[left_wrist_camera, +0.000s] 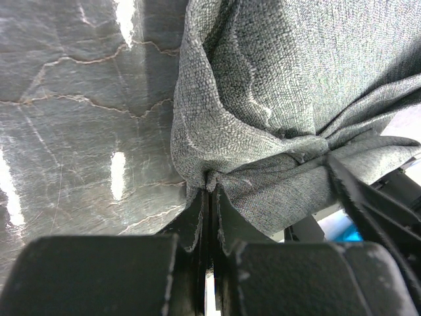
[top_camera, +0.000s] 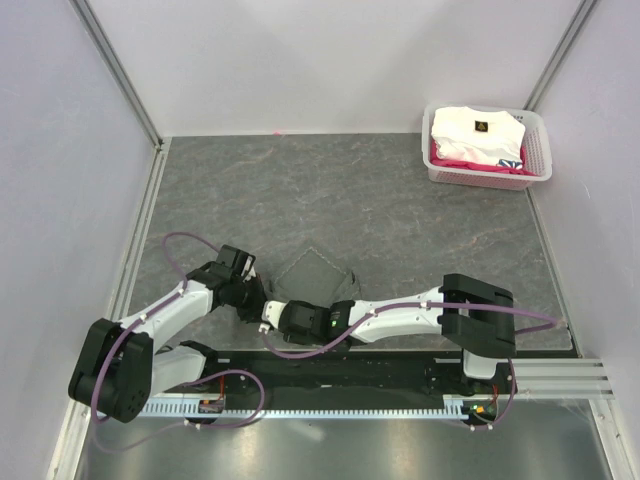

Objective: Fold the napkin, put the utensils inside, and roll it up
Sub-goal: Roll the napkin with the utensil

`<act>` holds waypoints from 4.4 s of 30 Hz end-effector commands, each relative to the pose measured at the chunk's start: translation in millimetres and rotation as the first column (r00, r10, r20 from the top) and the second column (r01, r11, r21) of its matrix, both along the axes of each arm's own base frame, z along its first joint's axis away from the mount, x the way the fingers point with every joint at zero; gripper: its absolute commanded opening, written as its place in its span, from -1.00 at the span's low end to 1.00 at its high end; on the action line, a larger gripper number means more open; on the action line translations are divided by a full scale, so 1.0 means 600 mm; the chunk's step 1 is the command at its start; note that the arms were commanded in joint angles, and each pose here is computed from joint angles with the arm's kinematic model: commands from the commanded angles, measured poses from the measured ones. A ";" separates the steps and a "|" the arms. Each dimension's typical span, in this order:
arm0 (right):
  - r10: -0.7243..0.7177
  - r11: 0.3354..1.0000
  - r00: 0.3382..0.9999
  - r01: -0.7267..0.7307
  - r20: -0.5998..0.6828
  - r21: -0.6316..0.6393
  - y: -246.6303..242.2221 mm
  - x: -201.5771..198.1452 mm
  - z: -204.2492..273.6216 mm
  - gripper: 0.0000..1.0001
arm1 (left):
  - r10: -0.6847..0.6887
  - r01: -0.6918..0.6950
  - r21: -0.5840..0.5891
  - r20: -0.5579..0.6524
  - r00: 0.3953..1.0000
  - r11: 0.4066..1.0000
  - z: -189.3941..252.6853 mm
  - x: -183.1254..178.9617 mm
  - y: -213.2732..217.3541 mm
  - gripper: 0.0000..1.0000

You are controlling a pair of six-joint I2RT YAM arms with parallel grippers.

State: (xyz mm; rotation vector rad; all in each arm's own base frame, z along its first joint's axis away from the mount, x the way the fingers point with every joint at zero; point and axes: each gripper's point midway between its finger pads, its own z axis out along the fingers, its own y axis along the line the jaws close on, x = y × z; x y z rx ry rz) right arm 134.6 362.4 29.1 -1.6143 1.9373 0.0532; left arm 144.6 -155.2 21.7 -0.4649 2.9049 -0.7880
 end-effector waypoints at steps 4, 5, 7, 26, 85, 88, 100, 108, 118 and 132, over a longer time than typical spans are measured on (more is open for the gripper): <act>0.024 0.999 0.987 -0.028 -0.161 -0.027 -0.001 -0.020 -0.033 -0.33 | -0.071 0.072 -0.008 0.059 0.996 0.997 0.018 0.017 -0.007 -0.96; 0.021 0.999 0.980 -0.026 -0.198 -0.023 -0.002 -0.019 -0.035 -0.37 | -0.073 0.074 -0.011 0.072 0.995 0.997 0.023 0.023 -0.009 -0.95; 0.051 0.998 0.950 -0.058 -0.309 -0.013 -0.003 -0.044 -0.040 -0.46 | -0.073 0.073 -0.002 0.090 0.993 0.997 0.028 0.031 -0.007 -0.78; -0.075 0.994 0.680 -0.011 -0.730 -0.112 -0.058 -0.081 -0.077 -0.60 | 0.114 -0.140 0.103 0.225 0.968 0.985 0.068 0.057 0.052 0.37; -0.067 0.989 0.981 0.090 -0.182 0.117 -0.026 0.039 0.095 0.43 | 0.033 -0.040 0.055 0.116 0.993 0.998 -0.004 0.040 0.024 -0.96; -0.032 0.992 0.991 0.047 -0.126 0.119 -0.015 0.016 0.093 0.43 | 0.029 -0.036 0.061 0.108 0.994 0.997 -0.005 0.039 0.025 -0.96; 0.003 0.999 0.999 0.000 -0.052 0.049 -0.002 0.022 0.048 0.39 | 0.017 -0.024 0.067 0.108 0.994 0.997 -0.001 0.044 0.024 -0.96; 0.029 1.000 0.994 -0.028 -0.106 0.011 -0.002 0.007 0.012 0.34 | 0.016 -0.023 0.068 0.109 0.994 0.997 0.000 0.047 0.024 -0.96; 0.001 1.000 0.978 -0.007 -0.208 -0.028 -0.016 0.007 -0.032 0.33 | -0.005 -0.003 0.055 0.130 0.992 0.999 0.009 0.054 0.019 -0.96; -0.041 0.991 0.823 -0.040 -0.566 -0.130 -0.065 -0.057 -0.095 -0.54 | 0.025 -0.034 0.038 0.226 0.974 0.999 0.062 0.096 0.012 -0.52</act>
